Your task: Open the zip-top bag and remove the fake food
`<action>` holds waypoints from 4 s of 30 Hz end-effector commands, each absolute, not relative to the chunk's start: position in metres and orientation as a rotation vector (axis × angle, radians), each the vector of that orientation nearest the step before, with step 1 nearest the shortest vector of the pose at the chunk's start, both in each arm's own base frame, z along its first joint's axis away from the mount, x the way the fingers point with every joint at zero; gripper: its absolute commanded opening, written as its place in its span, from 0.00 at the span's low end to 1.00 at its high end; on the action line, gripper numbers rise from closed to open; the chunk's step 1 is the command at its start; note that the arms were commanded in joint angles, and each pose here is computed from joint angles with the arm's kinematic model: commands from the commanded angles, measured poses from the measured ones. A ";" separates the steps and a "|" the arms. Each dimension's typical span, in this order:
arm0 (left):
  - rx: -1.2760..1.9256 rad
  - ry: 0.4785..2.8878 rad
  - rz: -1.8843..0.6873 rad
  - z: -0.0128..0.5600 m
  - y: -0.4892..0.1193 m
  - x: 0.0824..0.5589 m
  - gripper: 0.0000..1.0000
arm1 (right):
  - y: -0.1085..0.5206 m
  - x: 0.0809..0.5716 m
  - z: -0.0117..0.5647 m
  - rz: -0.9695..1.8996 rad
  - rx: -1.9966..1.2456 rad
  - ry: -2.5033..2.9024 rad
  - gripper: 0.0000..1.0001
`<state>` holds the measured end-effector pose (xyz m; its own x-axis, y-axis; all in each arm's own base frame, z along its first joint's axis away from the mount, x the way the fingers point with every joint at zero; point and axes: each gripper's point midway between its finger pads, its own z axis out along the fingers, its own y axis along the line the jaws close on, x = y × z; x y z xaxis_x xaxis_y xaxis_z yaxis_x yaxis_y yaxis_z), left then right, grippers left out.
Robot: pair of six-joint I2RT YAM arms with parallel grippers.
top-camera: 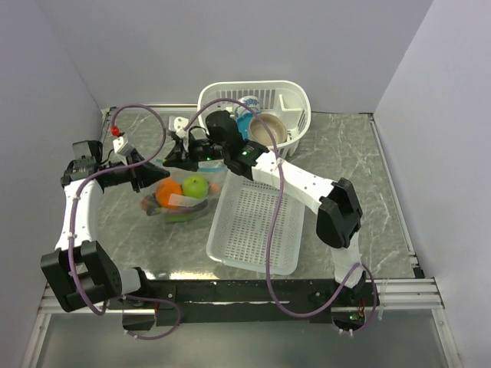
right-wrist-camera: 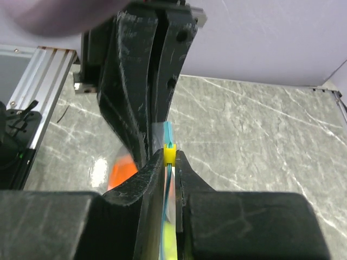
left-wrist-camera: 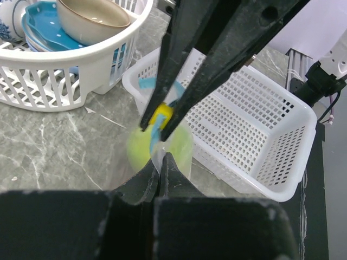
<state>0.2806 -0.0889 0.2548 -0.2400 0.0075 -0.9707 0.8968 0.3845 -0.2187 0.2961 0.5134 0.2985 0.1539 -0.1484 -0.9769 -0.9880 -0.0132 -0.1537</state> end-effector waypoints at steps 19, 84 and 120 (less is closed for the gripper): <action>0.916 1.338 -1.012 0.365 -0.069 0.263 0.01 | 0.440 0.327 0.288 0.933 -1.273 1.313 0.08; 0.836 1.346 -0.964 0.310 -0.044 0.341 0.01 | 0.185 0.341 0.078 0.005 -0.148 2.480 0.00; 0.716 1.936 -0.918 0.127 0.013 0.291 0.97 | 0.422 0.222 0.126 0.832 -0.810 2.214 0.35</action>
